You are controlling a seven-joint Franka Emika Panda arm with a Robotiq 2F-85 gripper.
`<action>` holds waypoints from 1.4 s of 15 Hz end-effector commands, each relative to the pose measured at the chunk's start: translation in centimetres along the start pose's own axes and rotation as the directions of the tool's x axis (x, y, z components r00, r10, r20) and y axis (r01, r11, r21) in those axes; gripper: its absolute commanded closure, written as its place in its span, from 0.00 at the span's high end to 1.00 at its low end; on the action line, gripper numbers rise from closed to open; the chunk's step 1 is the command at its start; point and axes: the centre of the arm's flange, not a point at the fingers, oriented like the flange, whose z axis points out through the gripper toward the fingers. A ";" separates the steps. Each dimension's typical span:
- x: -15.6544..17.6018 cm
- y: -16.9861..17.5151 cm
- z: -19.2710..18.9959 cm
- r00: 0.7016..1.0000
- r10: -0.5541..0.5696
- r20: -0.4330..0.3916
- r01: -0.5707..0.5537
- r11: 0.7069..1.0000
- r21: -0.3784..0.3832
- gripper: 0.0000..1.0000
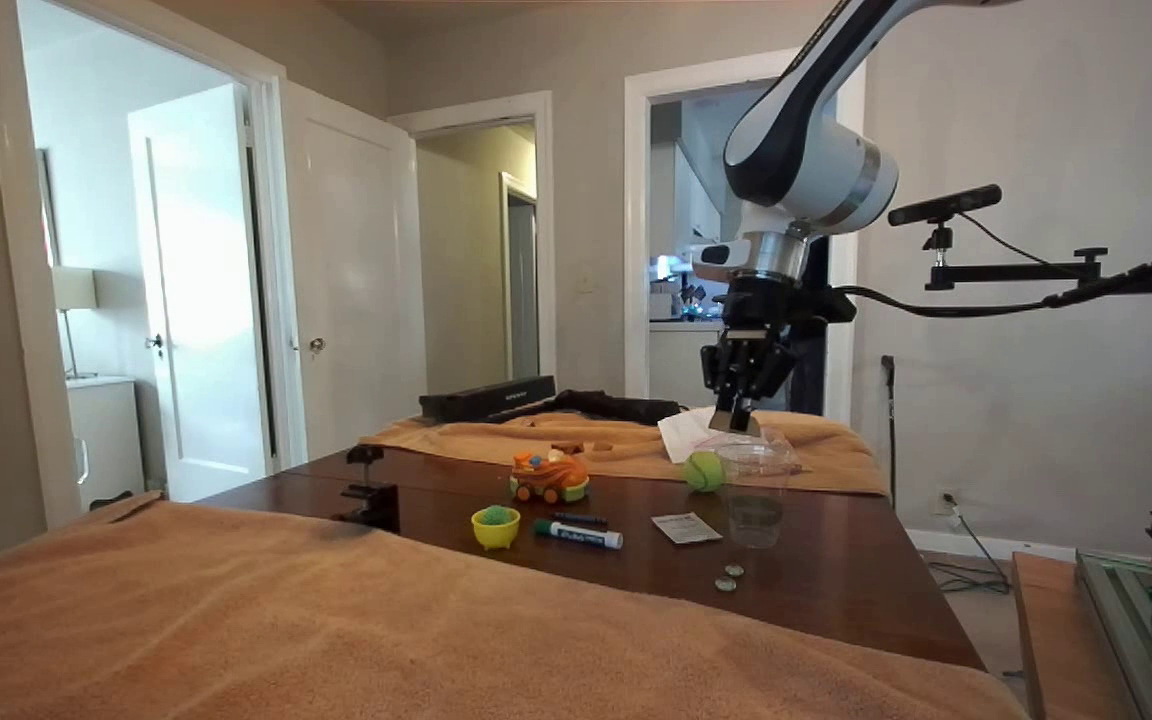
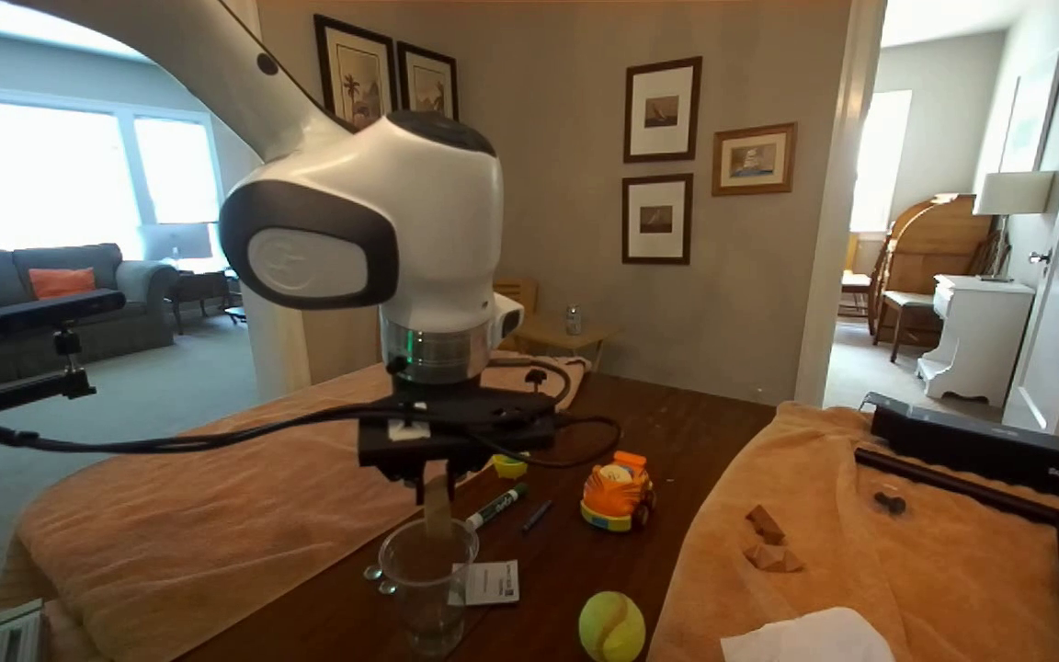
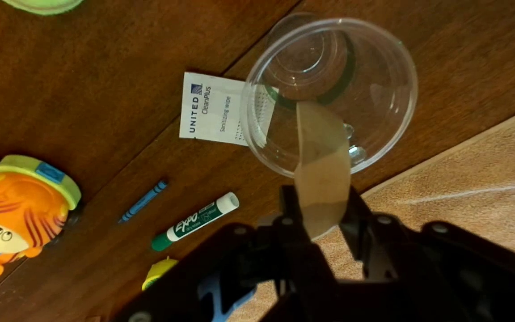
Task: Put the wooden block in the clear cup.
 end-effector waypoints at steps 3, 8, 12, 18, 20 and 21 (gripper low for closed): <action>-1.4 -0.3 1.3 1.000 -0.013 -0.016 0.013 1.000 0.012 0.08; -1.8 -0.9 2.3 1.000 -0.026 -0.008 0.027 0.999 0.036 0.10; -2.0 -0.9 2.7 1.000 -0.030 -0.005 0.030 0.999 0.041 0.15; -2.0 -0.6 2.9 0.999 -0.041 -0.002 0.041 0.998 0.036 0.59; -1.7 -0.6 2.6 0.999 -0.049 -0.010 0.050 0.998 0.027 0.72; -1.4 -0.5 2.3 0.999 -0.051 -0.016 0.052 0.998 0.024 0.80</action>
